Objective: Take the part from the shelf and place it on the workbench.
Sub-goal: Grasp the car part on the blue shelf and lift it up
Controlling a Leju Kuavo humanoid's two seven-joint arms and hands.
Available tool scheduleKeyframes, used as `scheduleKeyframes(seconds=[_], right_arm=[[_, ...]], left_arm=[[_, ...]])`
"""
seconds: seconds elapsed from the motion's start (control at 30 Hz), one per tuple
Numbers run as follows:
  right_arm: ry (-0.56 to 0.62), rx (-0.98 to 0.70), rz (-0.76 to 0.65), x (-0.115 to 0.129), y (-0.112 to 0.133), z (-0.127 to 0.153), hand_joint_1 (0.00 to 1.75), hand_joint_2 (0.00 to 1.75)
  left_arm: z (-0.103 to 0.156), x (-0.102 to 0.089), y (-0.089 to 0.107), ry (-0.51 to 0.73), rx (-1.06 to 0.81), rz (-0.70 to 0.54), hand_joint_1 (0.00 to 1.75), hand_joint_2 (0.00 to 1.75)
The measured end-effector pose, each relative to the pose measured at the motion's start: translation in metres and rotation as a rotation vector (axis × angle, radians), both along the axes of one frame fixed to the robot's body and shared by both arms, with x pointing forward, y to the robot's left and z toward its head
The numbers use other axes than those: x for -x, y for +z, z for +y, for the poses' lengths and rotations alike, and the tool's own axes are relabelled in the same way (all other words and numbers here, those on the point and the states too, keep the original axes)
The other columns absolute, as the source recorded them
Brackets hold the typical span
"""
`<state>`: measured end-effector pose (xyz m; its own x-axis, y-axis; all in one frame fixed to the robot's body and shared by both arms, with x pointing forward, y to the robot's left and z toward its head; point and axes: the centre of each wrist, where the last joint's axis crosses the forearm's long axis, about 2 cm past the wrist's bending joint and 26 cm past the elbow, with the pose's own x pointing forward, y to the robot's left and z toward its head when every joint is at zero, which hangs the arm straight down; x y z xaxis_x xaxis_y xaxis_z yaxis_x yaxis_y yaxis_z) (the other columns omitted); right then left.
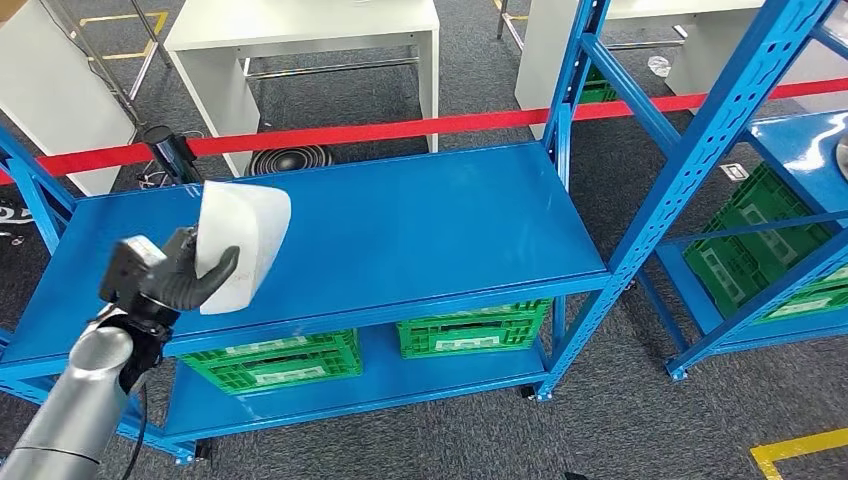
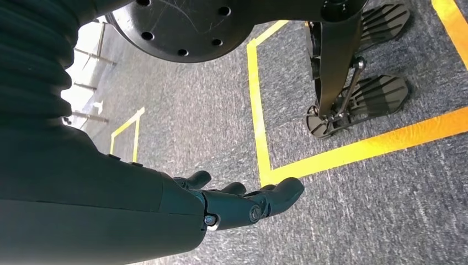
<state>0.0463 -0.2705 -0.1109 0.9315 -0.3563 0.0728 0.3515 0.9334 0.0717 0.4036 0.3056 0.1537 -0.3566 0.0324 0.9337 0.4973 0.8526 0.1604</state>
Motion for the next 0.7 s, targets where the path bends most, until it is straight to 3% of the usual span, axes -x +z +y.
scheduleKeyframes(seconds=[0.13,0.33,0.5,0.7], right_arm=[[-0.010,-0.001,0.002,0.001,0.000,0.000,0.00,1.75],[-0.012,-0.005,0.005,0.001,0.000,0.001,0.00,1.75],[-0.008,-0.008,0.007,0.002,0.000,0.003,0.00,1.75],[-0.003,-0.012,0.011,0.003,0.000,0.005,0.00,1.75]], left_arm=[[-0.004,0.003,0.030,-0.157,0.390,0.028,1.75,1.75],[-0.015,0.024,0.052,-0.362,0.722,-0.038,1.75,1.75],[-0.024,0.053,0.051,-0.480,0.847,-0.072,1.75,1.75],[-0.032,0.084,0.037,-0.518,0.869,-0.056,1.75,1.75]])
